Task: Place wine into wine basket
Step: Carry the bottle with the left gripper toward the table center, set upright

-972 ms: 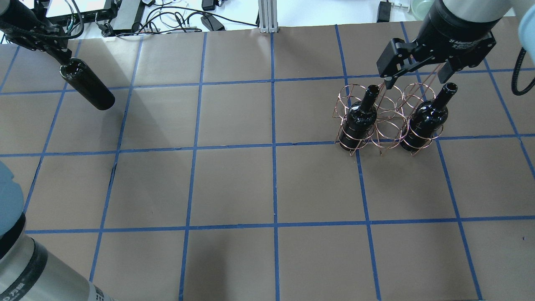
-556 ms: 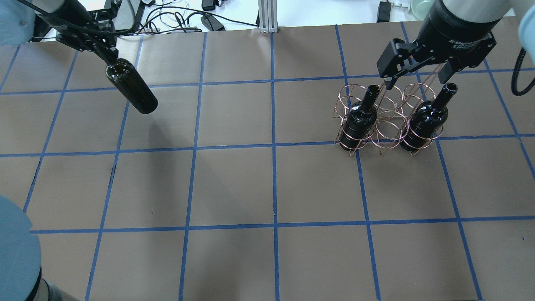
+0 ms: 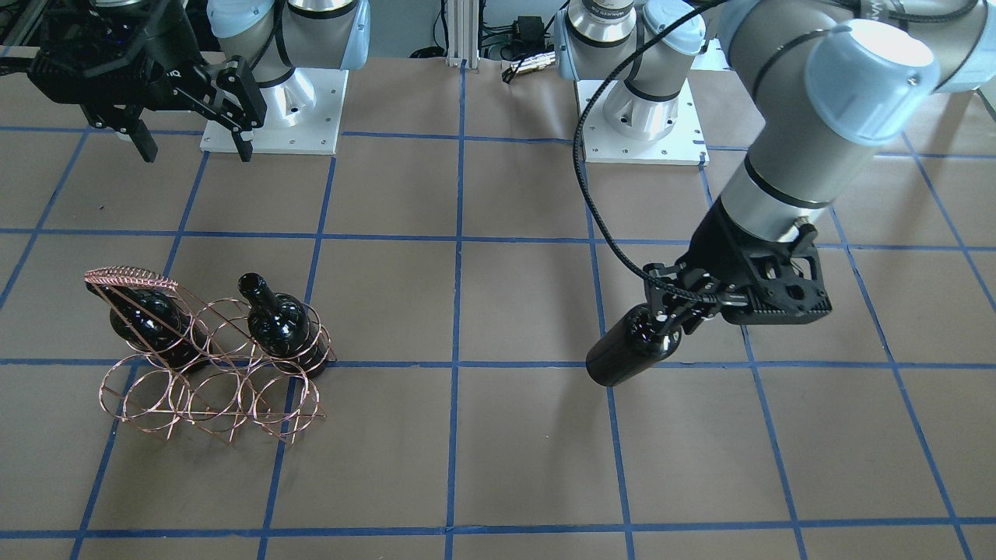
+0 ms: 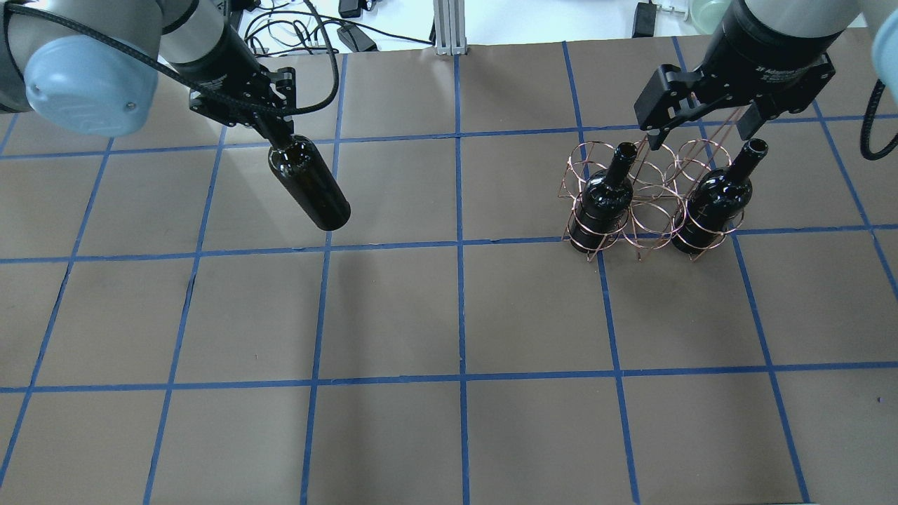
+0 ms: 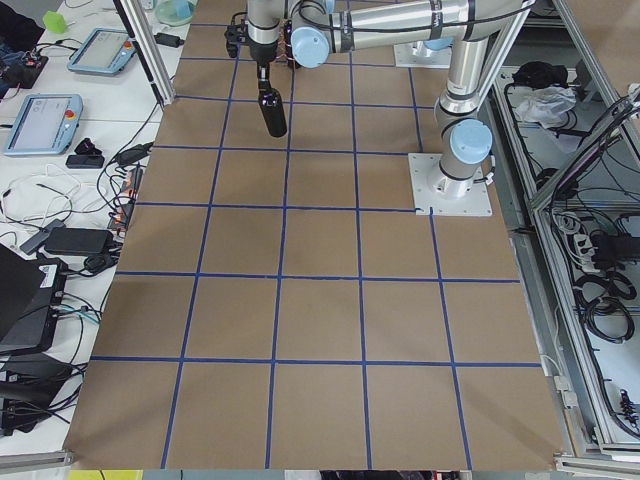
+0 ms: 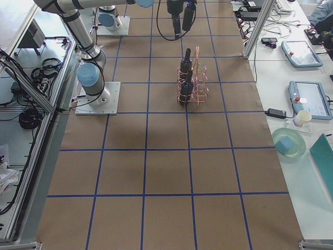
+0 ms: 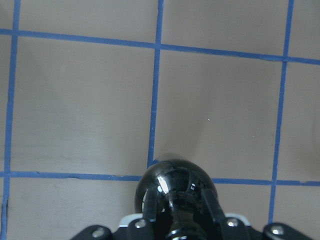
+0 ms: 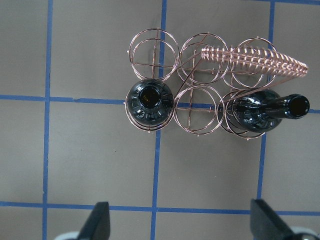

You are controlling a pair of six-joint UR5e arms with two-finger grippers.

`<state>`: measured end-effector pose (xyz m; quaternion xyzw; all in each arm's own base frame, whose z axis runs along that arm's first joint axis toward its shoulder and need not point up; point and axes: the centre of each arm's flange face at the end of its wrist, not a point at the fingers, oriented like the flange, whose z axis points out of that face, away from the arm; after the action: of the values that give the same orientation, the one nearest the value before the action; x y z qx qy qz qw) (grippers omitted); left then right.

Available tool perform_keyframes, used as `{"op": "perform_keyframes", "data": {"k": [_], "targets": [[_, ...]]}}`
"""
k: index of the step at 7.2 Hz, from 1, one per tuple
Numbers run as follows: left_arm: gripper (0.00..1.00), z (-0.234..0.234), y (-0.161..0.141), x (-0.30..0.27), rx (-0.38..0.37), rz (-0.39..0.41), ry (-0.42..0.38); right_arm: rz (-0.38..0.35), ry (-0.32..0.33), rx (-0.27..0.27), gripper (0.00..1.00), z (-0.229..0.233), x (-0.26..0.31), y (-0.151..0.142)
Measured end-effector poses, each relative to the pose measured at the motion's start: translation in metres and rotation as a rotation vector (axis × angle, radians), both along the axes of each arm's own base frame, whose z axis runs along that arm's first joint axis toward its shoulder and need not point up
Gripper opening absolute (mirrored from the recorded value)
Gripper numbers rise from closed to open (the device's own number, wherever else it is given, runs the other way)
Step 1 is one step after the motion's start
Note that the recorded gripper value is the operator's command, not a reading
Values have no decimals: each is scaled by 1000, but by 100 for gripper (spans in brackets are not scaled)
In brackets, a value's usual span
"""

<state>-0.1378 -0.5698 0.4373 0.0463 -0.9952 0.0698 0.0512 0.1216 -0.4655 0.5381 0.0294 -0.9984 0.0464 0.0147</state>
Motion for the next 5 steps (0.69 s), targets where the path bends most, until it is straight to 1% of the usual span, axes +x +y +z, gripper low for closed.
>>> {"op": "perform_keyframes", "data": {"k": [2, 3, 5], "targets": [[0, -16, 35, -52, -42, 9, -59, 0, 1, 0, 100, 0, 0, 0], [0, -27, 50, -75, -57, 8, -72, 0, 2, 0, 100, 0, 0, 0], [0, -38, 63, -98, -60, 32, -73, 0, 3, 0, 100, 0, 0, 0]]}}
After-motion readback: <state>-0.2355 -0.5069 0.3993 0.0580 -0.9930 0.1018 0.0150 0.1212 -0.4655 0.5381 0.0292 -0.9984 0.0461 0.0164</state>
